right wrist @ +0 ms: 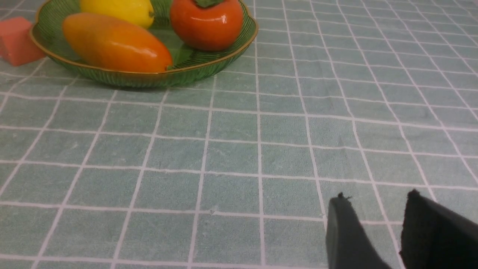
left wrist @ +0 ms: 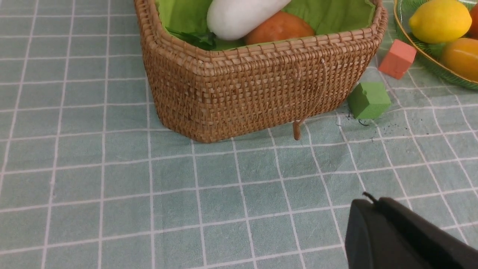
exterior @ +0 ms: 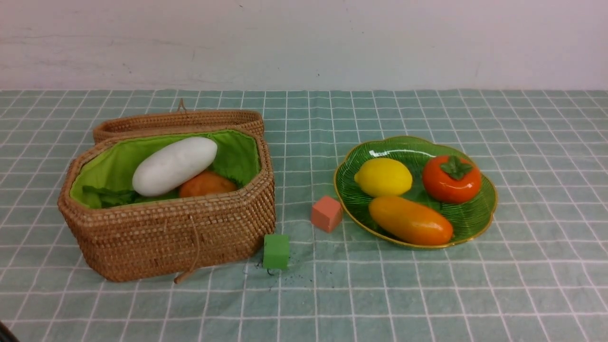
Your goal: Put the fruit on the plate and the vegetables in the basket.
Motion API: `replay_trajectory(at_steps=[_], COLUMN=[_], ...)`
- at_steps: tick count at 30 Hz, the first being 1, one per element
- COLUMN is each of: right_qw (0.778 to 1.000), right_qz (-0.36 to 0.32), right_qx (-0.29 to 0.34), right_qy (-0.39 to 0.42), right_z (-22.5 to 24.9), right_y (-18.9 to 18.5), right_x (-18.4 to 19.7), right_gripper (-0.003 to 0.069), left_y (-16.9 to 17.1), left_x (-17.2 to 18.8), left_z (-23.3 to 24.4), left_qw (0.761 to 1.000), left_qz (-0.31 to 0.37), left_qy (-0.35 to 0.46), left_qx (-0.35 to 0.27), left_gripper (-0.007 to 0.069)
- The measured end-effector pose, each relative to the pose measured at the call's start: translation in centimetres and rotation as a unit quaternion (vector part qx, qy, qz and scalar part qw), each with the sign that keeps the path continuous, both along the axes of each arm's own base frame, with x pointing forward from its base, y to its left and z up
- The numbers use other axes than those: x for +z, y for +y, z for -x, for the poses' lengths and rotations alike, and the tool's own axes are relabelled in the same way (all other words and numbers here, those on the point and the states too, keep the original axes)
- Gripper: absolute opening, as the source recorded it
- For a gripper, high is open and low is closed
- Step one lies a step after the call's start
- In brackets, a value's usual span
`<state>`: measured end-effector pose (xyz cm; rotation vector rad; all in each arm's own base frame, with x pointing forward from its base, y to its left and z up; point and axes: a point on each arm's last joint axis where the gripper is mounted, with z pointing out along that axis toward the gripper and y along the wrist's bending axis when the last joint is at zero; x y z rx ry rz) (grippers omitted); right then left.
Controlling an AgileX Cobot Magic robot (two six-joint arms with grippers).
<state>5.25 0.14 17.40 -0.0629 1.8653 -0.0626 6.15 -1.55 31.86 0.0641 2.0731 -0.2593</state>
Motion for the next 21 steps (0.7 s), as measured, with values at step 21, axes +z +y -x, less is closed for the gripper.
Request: replay_trajectory(at_steps=[21], right_qw=[1.000], right_qz=[0.000], right_qx=[0.000], right_qy=[0.001], right_z=[0.0], right_y=[0.0], right_x=[0.0], right_gripper=[0.0241], left_y=[0.7], left_x=[-14.0], left_z=[0.7], left_qw=[0.989], left_qz=[0.017], left_qy=[-0.136], left_qx=[0.048], left_gripper=[-0.0002])
